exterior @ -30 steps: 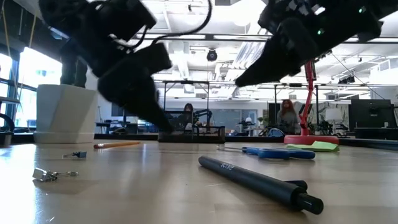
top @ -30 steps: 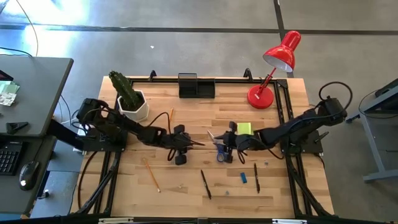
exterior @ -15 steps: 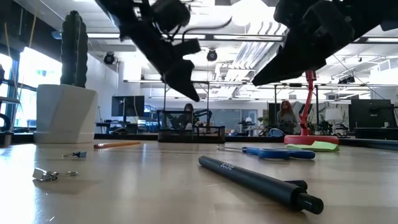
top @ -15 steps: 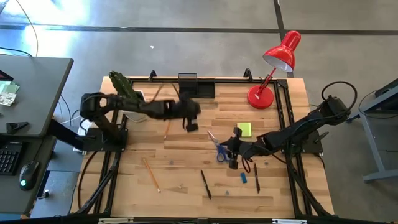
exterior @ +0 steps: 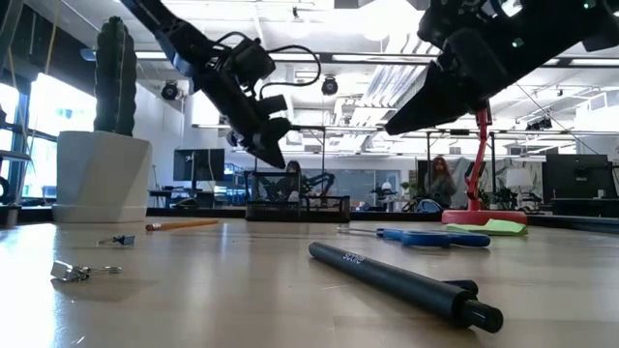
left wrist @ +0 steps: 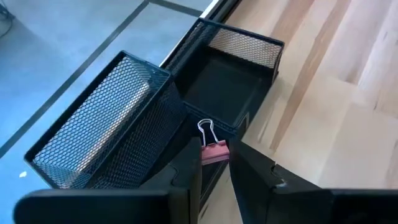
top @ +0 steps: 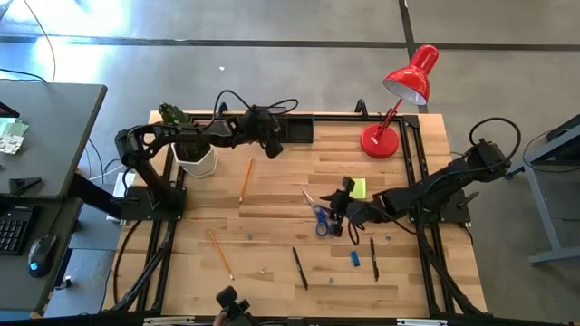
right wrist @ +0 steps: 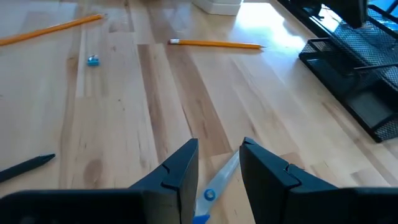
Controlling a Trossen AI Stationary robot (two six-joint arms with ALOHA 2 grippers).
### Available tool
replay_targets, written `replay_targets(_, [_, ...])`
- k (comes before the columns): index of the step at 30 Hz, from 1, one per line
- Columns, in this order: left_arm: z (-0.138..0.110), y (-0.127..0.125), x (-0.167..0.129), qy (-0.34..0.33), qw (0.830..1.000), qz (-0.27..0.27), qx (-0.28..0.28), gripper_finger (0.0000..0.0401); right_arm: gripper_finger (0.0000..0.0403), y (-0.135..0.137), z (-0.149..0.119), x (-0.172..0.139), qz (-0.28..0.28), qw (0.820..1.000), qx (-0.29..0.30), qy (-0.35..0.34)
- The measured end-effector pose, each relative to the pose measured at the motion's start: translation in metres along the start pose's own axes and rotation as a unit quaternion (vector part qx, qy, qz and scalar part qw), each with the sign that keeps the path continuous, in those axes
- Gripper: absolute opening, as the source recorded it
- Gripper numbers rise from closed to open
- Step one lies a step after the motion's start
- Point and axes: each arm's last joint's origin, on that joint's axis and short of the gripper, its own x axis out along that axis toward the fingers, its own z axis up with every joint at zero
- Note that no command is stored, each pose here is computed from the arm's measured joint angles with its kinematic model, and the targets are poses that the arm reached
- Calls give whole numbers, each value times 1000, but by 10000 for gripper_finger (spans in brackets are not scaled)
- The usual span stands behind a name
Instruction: Pick and place office supplies into organizer
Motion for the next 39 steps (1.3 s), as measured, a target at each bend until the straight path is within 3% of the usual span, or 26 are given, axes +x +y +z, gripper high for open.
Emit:
replay_targets(7, [-4,-1,2,7,1000,10,3,67,110,-1,1,1,-1,1000,6,-2])
replay_targets(13, [-5,0,11,-1,999,53,-6,67,110,-1,1,1,-4,1000,3,-4])
replay_targets(23, [-7,-2,19,-8,998,54,-9,82,110,-1,1,1,-7,1000,6,-4])
replay_targets(39, [-7,-3,16,-5,999,35,-11,184,110,-1,0,1,-7,1000,5,-1])
